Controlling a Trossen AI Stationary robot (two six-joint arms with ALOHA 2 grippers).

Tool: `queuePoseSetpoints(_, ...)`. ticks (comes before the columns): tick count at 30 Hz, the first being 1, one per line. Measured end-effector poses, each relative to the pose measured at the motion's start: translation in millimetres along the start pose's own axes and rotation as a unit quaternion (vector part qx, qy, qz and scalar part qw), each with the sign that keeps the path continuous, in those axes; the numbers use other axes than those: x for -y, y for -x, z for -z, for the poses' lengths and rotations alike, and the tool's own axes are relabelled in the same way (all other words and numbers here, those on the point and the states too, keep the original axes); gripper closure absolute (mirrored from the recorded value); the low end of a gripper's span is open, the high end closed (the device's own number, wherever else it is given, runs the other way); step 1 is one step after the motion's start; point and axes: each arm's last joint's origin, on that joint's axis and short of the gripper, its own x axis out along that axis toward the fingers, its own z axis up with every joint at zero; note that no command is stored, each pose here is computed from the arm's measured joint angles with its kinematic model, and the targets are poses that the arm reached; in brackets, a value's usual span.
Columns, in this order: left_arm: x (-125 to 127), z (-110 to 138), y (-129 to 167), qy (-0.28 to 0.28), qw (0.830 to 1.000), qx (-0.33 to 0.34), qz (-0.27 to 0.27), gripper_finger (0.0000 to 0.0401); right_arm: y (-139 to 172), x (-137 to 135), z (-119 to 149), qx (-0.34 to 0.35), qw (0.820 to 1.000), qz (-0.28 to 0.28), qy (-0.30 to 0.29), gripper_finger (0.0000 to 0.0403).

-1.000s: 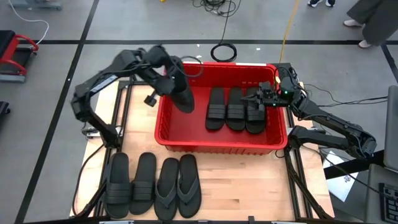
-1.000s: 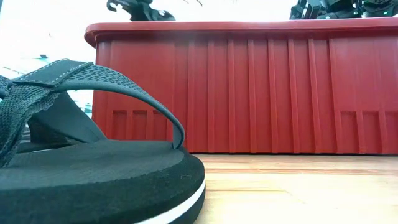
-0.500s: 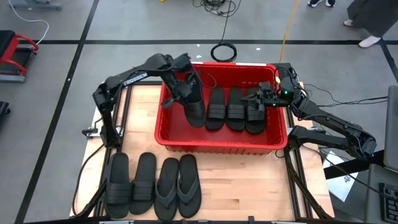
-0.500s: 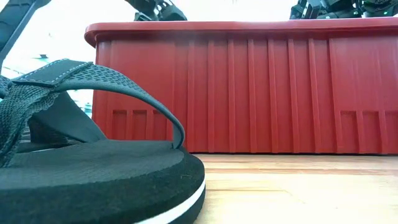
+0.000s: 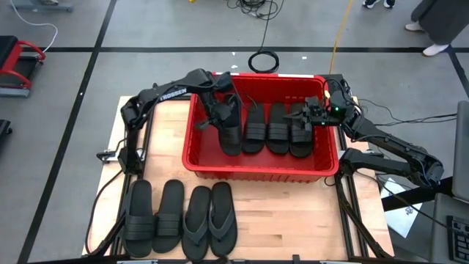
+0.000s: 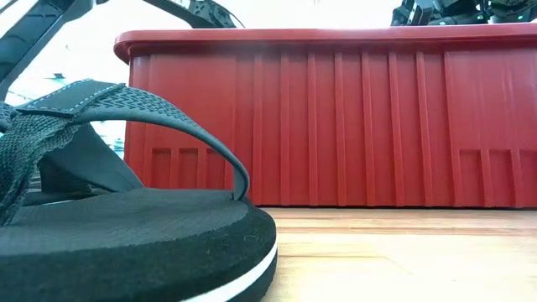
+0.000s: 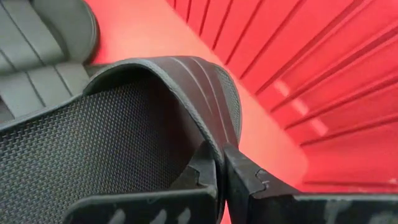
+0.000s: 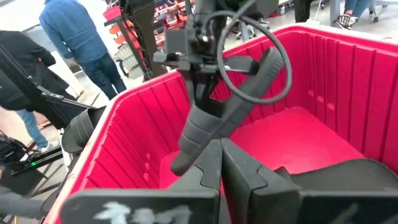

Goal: Pick and place slides into bin
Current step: Put the right slide into the bin

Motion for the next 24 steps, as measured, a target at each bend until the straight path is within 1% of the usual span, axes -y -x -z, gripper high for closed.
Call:
queuePoseSetpoints(7, -11, 10, -16, -0.009, 0.999, -0.04, 0.006, 0.0401, 0, 0, 0, -0.002, 1.0, 0.0, -0.002, 0.0403)
queuePoseSetpoints(12, -19, 17, -25, -0.005, 0.998, -0.057, 0.01, 0.0401, 0, 0, 0, -0.002, 1.0, 0.0, -0.01, 0.0403)
queuePoseSetpoints(19, -27, 23, -34, -0.004, 0.998, -0.057, 0.012, 0.0401, 0, 0, 0, -0.002, 1.0, 0.0, -0.011, 0.0403)
queuePoseSetpoints(24, -32, 28, -40, 0.005, 0.999, -0.039, 0.021, 0.0401, 0, 0, 0, -0.002, 1.0, -0.001, -0.015, 0.0403)
